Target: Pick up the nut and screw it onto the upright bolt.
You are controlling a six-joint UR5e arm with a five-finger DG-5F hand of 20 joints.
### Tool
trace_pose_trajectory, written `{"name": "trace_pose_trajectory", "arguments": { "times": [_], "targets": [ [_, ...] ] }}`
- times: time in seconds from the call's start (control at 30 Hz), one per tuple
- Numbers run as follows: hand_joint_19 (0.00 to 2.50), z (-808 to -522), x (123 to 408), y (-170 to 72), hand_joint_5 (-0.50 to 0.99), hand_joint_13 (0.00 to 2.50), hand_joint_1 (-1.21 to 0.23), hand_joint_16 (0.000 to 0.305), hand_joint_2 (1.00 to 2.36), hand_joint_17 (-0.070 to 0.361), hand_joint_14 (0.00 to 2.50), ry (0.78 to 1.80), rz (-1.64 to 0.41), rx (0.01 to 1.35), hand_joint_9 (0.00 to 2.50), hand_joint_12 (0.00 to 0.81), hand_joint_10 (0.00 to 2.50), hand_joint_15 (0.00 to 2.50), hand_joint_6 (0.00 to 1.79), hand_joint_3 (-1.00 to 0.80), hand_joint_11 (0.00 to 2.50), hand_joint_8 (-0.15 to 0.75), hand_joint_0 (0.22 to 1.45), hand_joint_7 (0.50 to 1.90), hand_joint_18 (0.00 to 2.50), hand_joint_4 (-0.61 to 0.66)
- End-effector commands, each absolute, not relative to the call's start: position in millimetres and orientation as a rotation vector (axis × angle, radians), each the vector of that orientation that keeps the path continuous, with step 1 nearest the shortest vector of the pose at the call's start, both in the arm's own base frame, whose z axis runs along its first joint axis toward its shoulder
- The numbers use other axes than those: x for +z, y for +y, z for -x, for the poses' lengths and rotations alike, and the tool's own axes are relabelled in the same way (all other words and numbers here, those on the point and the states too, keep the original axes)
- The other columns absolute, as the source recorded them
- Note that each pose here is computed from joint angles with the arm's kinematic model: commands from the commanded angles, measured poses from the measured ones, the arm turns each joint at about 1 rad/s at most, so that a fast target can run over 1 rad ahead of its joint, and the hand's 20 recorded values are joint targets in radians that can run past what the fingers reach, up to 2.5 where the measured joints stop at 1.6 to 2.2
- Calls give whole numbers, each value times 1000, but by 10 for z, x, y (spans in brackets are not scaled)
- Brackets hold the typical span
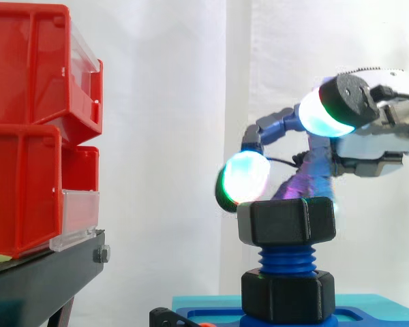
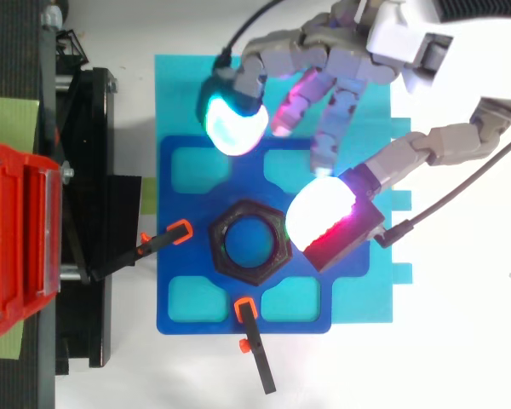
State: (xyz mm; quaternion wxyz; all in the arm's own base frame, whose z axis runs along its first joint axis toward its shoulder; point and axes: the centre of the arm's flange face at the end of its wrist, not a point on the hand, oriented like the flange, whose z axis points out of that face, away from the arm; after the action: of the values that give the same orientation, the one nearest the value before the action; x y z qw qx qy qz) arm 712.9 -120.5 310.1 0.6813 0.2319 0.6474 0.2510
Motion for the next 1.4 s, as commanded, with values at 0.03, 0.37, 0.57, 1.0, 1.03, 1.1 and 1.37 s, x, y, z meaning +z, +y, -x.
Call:
{"name": "trace_pose_trajectory", "arguments": {
  "times": [0.03, 0.37, 0.57, 1.0, 1.03, 1.1, 1.37],
  "targets": [
    [265, -7176, 3273, -1258, -165, 675, -482, 54, 1000, 121, 3, 1441, -514, 564, 984, 374, 2, 82, 502, -500, 82, 290, 451, 699, 522, 171],
    [0, -7251, 3335, -1209, -209, 0, -465, 57, 1000, 128, 0, 1405, -482, 567, 364, 378, 0, 0, 501, -500, 0, 252, 422, 593, 0, 120],
    [0, -7318, 3176, -1066, -211, 0, -461, 59, 1000, 132, 0, 1425, -478, 581, 238, 381, 0, 0, 501, -500, 0, 234, 412, 591, 0, 119],
    [0, -7396, 3018, -883, -186, 0, -466, 59, 1000, 134, 0, 1435, -469, 607, 294, 381, 0, 0, 501, -500, 0, 237, 413, 597, 0, 79],
    [0, -7396, 3017, -871, -185, 0, -466, 59, 1000, 134, 0, 1437, -469, 608, 298, 380, 0, 0, 501, -500, 0, 238, 413, 602, 0, 81],
    [0, -7390, 3004, -861, -181, 0, -467, 60, 1000, 134, 0, 1444, -470, 608, 310, 380, 0, 0, 501, -500, 0, 240, 413, 610, 0, 82],
    [0, -7348, 2893, -778, -180, 0, -473, 59, 1000, 132, 0, 1474, -473, 608, 334, 382, 0, 0, 501, -500, 0, 250, 412, 645, 0, 111]
  ]
}}
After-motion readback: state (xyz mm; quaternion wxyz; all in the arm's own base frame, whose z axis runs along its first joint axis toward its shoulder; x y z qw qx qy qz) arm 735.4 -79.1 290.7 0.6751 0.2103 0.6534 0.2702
